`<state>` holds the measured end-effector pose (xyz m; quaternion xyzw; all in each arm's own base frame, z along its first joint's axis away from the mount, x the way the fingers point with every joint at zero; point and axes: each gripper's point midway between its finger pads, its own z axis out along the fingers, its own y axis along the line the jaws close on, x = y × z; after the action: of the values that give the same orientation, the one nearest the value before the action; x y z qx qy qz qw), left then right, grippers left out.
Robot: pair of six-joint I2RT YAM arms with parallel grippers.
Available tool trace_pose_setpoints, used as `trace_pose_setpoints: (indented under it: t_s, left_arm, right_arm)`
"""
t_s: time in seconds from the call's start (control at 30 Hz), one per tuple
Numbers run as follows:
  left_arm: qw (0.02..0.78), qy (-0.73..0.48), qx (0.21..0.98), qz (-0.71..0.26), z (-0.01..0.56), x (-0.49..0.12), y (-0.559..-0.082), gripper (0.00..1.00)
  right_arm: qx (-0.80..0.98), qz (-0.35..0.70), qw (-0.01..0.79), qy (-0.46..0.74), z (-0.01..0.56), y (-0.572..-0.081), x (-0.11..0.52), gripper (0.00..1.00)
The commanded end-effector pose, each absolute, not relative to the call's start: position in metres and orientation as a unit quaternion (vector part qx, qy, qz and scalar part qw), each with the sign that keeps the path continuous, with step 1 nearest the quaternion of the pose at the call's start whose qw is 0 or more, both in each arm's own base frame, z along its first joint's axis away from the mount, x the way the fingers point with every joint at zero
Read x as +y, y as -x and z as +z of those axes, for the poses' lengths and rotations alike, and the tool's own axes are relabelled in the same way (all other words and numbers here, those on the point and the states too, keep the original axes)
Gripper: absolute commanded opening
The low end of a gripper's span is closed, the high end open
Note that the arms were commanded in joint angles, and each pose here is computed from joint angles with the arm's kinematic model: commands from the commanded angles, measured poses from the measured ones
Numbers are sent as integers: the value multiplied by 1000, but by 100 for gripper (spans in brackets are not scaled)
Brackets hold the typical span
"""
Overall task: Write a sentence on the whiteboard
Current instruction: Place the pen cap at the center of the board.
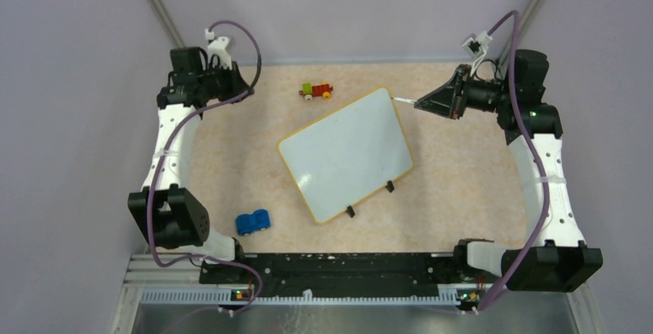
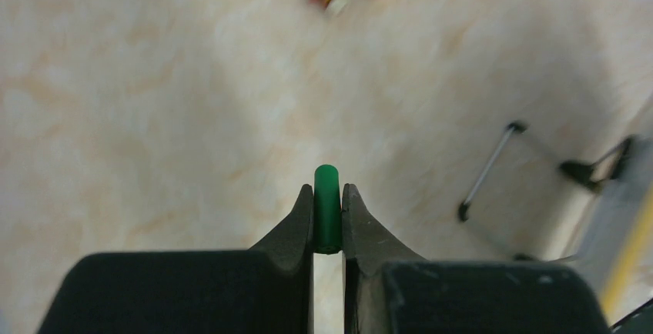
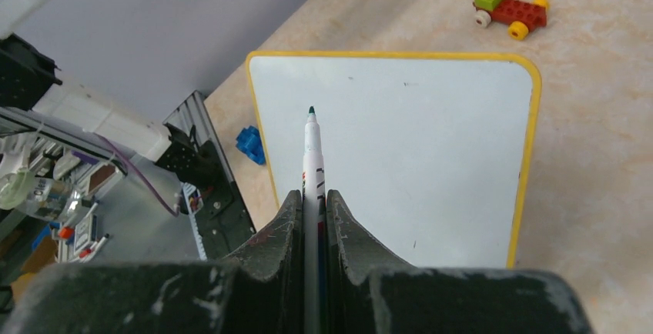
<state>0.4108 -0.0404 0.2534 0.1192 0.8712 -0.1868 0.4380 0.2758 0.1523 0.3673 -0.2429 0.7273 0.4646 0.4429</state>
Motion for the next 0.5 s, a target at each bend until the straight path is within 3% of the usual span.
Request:
trace_pose_setpoints:
  t_s: [0.0, 0.2, 0.47]
  left_arm:
    - [292, -143, 943, -67, 161, 10, -371, 5]
    - [192, -147, 969, -50, 92, 24, -361, 7]
    - [175, -137, 975, -27, 53, 34, -369, 9]
  right_arm:
    - [738, 427, 450, 266, 345, -273, 145, 0]
    - [744, 421, 444, 269, 330, -269, 144, 0]
    - [747, 417, 442, 270, 325, -267, 143, 0]
